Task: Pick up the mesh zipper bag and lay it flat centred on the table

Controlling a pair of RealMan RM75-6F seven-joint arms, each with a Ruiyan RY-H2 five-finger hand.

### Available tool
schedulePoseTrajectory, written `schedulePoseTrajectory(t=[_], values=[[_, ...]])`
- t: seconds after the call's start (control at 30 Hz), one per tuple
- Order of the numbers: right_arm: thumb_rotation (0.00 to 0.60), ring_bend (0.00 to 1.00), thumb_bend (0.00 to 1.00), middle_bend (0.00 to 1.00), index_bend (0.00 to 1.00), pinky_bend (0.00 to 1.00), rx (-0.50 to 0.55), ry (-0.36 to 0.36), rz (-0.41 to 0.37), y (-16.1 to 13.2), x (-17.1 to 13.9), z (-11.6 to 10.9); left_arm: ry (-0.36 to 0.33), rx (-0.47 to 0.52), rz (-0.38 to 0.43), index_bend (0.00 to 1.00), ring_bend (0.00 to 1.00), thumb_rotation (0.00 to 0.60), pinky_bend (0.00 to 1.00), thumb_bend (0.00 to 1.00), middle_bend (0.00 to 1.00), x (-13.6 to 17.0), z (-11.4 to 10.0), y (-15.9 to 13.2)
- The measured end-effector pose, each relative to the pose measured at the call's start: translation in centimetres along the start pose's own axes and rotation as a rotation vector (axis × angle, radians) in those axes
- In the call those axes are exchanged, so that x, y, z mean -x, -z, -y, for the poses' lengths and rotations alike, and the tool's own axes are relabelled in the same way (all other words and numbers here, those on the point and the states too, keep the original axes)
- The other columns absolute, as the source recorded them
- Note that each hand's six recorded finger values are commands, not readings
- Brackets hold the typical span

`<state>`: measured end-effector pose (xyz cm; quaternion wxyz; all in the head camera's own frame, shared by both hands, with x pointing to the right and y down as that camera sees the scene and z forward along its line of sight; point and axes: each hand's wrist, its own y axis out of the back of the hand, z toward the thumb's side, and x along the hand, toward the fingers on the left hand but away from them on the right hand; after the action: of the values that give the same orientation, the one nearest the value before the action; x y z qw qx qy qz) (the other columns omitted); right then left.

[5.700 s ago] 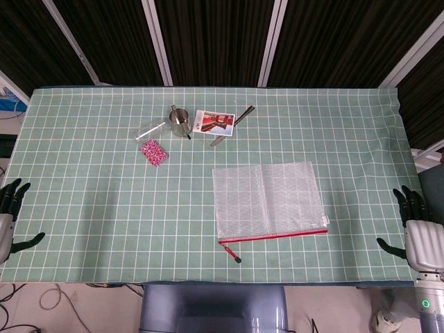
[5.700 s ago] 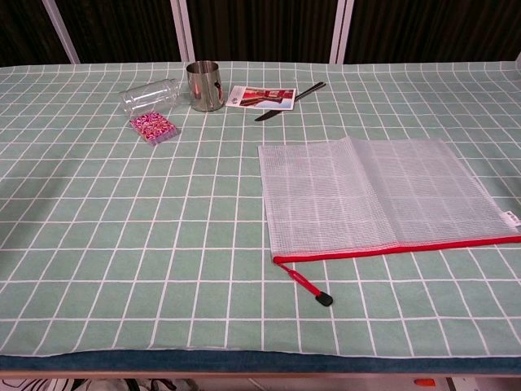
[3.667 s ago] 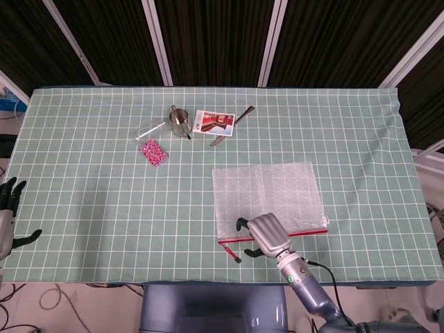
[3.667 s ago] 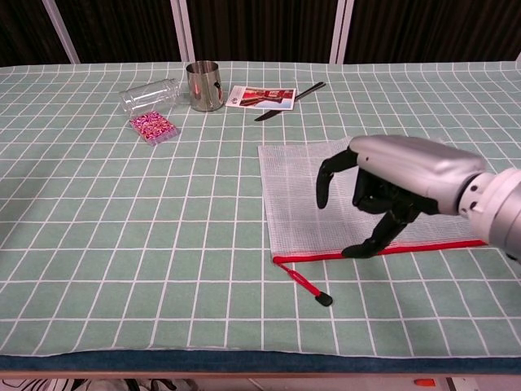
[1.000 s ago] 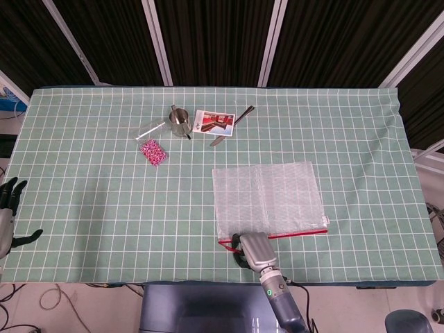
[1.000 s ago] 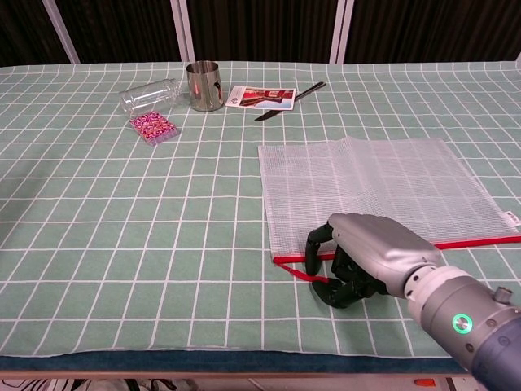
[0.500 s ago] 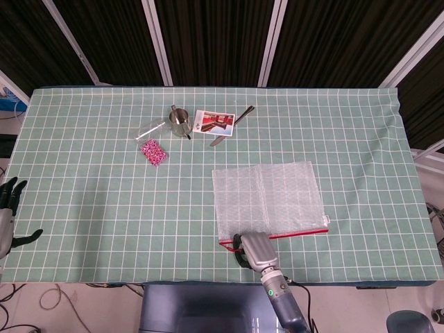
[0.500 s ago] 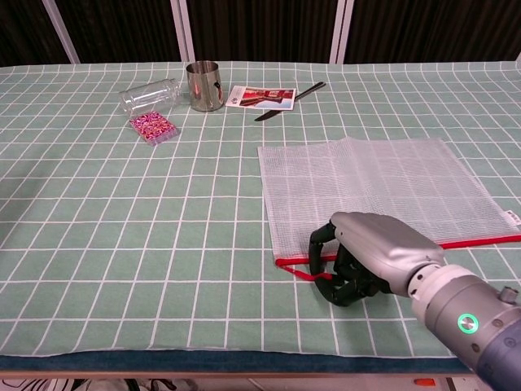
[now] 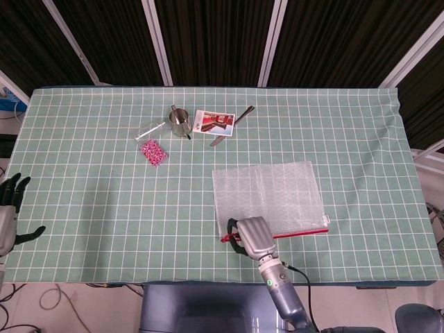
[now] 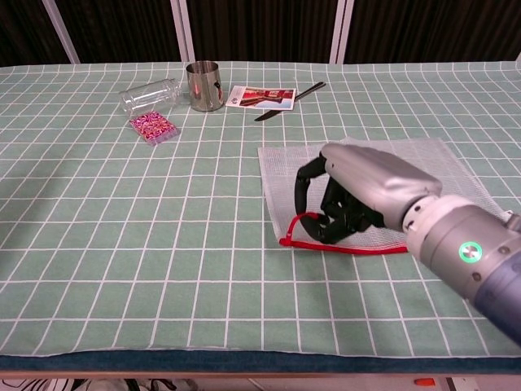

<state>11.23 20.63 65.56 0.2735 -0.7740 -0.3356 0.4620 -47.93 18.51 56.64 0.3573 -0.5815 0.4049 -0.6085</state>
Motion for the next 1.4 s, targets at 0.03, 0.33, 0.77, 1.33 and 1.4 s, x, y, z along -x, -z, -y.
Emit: schedulePoseTrajectory(t=[0.03,0.33,0.77,1.33,1.4], values=[[0.600,1.00,0.57,1.00,0.62,0.92,-0.002,0.010,-0.005,-0.2,0.3,-0.5,-0.001,0.000,0.010,0.00,0.00,0.600,0.00,0.04,0.00,-0.2,-0.2,-0.4],[0.600,1.00,0.57,1.00,0.62,0.92,-0.016,0.111,-0.053,-3.0,3.0,-6.0,-0.035,-0.015,0.172,0.02,0.00,0.600,0.00,0.07,0.00,-3.9,-2.5,-6.8],[0.600,1.00,0.57,1.00,0.62,0.92,-0.010,0.153,-0.103,-6.8,4.7,-10.3,-0.008,-0.022,0.462,0.18,0.00,0.600,0.00,0.15,0.00,-9.4,-4.4,-19.0],[0.600,1.00,0.57,1.00,0.63,0.92,-0.011,0.153,-0.115,-8.3,4.5,-10.6,0.171,-0.031,0.715,0.36,0.00,0.600,0.00,0.22,0.06,-10.5,-0.9,-30.7],[0.600,1.00,0.57,1.00,0.63,0.92,-0.008,0.152,-0.112,-8.3,4.4,-10.6,0.191,-0.023,0.721,0.37,0.00,0.600,0.00,0.24,0.06,-10.2,-0.2,-31.2]])
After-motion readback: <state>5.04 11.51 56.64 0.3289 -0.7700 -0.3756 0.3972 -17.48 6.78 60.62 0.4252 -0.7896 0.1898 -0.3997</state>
